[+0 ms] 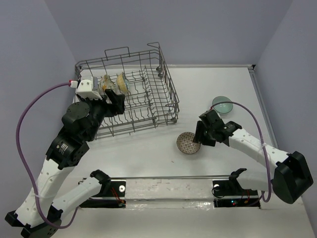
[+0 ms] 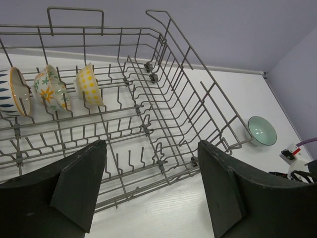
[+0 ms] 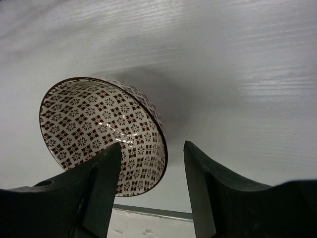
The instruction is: Load the bowls into the dish rack
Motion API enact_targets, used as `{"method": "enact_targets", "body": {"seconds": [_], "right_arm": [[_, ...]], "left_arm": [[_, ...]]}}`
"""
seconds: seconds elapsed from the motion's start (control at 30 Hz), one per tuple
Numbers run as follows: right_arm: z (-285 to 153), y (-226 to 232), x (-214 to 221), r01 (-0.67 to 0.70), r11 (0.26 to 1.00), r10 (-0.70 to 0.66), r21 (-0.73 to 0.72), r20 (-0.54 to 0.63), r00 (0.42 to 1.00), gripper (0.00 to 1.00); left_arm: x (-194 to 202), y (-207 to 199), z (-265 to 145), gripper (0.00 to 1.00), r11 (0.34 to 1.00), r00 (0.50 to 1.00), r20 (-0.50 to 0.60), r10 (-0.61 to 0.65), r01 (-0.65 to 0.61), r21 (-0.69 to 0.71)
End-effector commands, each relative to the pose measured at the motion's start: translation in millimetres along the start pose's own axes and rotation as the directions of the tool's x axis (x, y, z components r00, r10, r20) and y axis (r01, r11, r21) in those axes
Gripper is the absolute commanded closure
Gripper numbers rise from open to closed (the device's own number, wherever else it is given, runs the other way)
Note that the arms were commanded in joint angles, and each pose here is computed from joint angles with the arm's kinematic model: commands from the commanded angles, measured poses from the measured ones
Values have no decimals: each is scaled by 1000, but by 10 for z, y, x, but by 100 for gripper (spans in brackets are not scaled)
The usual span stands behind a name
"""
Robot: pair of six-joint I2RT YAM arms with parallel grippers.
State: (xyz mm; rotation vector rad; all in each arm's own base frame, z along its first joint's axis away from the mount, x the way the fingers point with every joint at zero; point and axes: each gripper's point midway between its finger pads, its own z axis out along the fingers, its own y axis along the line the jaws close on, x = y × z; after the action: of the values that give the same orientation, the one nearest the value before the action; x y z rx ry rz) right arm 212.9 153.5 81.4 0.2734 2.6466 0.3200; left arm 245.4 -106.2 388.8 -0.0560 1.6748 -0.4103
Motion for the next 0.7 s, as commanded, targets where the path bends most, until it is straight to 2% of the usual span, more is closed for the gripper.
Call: {"method": "enact_targets", "body": {"seconds": [0.0,0.27,0.4,0.43,0.53,0.67], "right_arm": [[138,154,-10,-27,997,26,-67,-8,1000,43],[344,169,-6,-33,998,33,-62,-4,999,51],[391,157,-4,-39,997,40,-60,4,999,71],[391,157,-10,-43,997,43,-61,9,999,81],[382,127,3,-50,997,51,-57,16,999,99],[198,121,-98,-54,996,59,-69,69,996,99]], "left_arm": [[-77,-22,4,17,1000,999,43,-21,21,11],[-32,6,17,17,999,999,36,-32,32,-4],[19,8,49,17,999,999,23,-33,33,-7],[24,2,53,17,999,999,21,-36,36,-6],[45,-6,64,17,999,999,12,-38,38,-5],[31,6,53,17,999,999,14,-41,41,-10]]}}
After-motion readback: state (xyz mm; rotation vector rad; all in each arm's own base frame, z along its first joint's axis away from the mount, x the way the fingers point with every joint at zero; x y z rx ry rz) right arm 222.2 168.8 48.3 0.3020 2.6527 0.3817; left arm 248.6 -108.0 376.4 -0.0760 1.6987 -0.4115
